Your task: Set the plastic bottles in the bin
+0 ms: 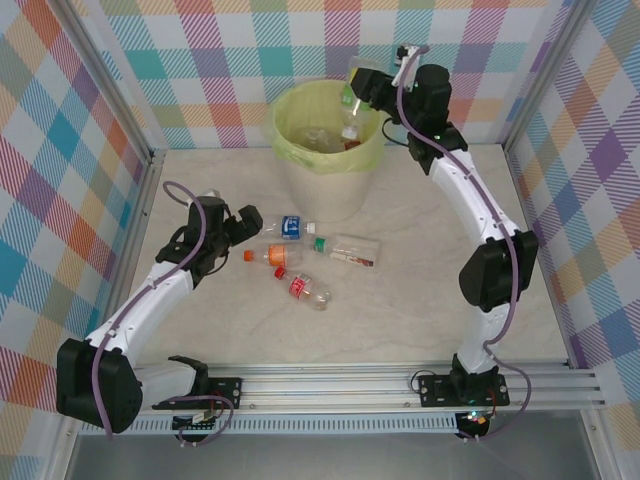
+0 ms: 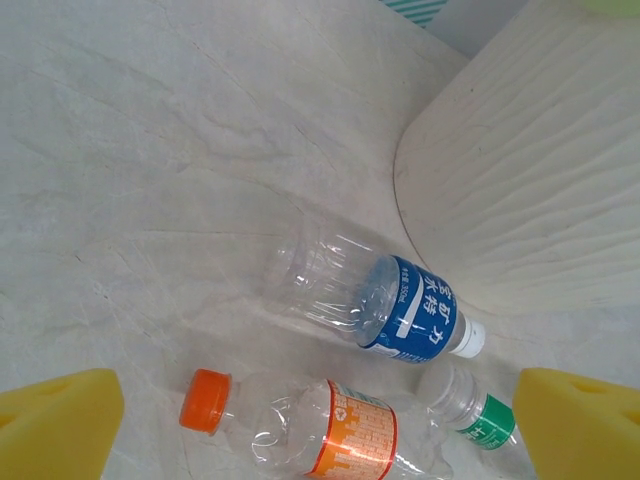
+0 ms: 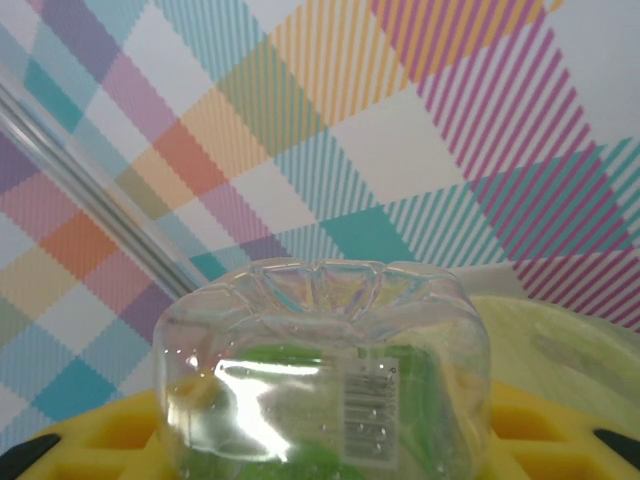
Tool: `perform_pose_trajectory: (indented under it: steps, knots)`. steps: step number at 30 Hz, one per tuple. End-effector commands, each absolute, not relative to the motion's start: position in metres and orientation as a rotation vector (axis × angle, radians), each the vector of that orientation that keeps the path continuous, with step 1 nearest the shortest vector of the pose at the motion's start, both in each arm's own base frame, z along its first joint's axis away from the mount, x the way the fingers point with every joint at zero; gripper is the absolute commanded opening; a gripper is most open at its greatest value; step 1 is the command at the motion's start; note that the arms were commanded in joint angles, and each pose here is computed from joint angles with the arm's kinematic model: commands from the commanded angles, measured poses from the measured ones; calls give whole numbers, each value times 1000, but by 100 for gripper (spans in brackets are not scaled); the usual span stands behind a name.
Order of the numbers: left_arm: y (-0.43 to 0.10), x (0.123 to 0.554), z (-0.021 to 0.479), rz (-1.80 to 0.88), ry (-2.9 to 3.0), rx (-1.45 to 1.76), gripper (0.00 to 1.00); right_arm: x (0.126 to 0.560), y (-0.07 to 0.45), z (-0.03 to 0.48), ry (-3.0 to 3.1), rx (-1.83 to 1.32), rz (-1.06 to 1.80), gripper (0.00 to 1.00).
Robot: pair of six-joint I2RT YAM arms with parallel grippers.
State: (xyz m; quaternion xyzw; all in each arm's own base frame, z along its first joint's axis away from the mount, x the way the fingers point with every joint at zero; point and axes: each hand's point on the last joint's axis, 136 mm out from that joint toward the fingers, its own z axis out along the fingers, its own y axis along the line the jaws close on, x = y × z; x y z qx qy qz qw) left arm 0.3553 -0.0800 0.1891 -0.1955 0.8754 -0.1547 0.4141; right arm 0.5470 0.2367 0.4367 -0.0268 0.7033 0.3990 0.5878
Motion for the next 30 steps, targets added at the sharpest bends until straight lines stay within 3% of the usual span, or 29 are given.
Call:
perform_pose_trajectory:
  steps: [1,7,16,27,30]
  knots:
    - [-72,351,191,-383,2186,-519,100,571,233,398,1737,-58,766,45]
    - [-70,344,181,-397,2219,-615,100,565,245,370,1860,-160,574,48]
    - [-80,337,140,-505,2296,-884,100,536,234,335,2061,-153,115,64]
    - [-87,329,105,-541,2304,-1100,100,491,255,370,2025,-214,281,72]
    - [-99,332,94,-604,2303,-1143,100,473,261,385,1974,-238,377,80]
